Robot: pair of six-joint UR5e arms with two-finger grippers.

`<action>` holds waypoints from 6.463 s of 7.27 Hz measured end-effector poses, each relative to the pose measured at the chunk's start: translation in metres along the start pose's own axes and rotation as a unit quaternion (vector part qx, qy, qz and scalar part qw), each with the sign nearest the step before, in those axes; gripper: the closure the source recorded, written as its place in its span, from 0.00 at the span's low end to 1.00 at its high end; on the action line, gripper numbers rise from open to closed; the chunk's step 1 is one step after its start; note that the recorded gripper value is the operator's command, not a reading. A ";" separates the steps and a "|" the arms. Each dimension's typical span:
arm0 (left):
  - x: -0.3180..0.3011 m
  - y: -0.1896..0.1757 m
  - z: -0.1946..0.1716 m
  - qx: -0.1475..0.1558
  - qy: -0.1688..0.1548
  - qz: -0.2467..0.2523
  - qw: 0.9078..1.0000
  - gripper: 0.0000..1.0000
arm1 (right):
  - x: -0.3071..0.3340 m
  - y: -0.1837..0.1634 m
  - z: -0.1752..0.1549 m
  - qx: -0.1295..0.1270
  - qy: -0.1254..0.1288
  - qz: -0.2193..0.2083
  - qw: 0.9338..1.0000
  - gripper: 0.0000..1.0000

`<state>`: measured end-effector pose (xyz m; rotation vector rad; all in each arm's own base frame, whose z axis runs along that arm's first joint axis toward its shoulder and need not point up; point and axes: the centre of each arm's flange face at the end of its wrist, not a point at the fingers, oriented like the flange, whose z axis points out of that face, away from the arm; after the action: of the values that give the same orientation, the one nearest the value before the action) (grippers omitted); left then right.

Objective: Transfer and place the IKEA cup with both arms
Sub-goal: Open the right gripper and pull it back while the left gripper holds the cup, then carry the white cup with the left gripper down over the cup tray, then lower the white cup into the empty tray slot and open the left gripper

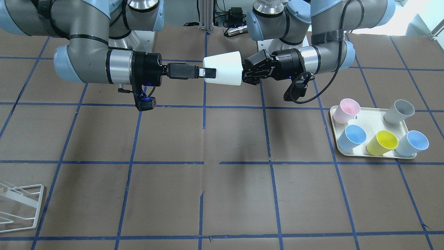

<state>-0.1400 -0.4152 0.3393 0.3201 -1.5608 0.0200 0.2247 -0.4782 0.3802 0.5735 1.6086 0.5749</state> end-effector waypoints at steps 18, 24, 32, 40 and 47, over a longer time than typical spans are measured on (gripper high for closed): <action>0.017 -0.025 -0.238 -0.051 -0.613 0.047 0.787 1.00 | -0.041 0.098 -0.130 0.348 0.527 -0.130 0.765 0.00; 0.004 -0.025 -0.425 -0.083 -0.662 0.161 0.727 1.00 | -0.020 0.090 -0.101 0.296 0.595 -0.203 0.719 0.00; -0.084 -0.066 -0.481 -0.098 -0.636 0.187 0.742 1.00 | -0.025 0.095 -0.105 0.283 0.602 -0.236 0.709 0.00; -0.099 -0.081 -0.472 -0.099 -0.635 0.188 0.743 1.00 | -0.025 0.095 -0.104 0.284 0.602 -0.235 0.709 0.00; -0.108 -0.088 -0.476 -0.101 -0.640 0.196 0.736 0.08 | -0.025 0.095 -0.104 0.284 0.602 -0.236 0.708 0.00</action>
<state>0.3422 -0.3775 0.2269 -0.2893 -2.9687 -0.0579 0.1281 -0.4279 0.4723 0.1175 3.1250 -0.0553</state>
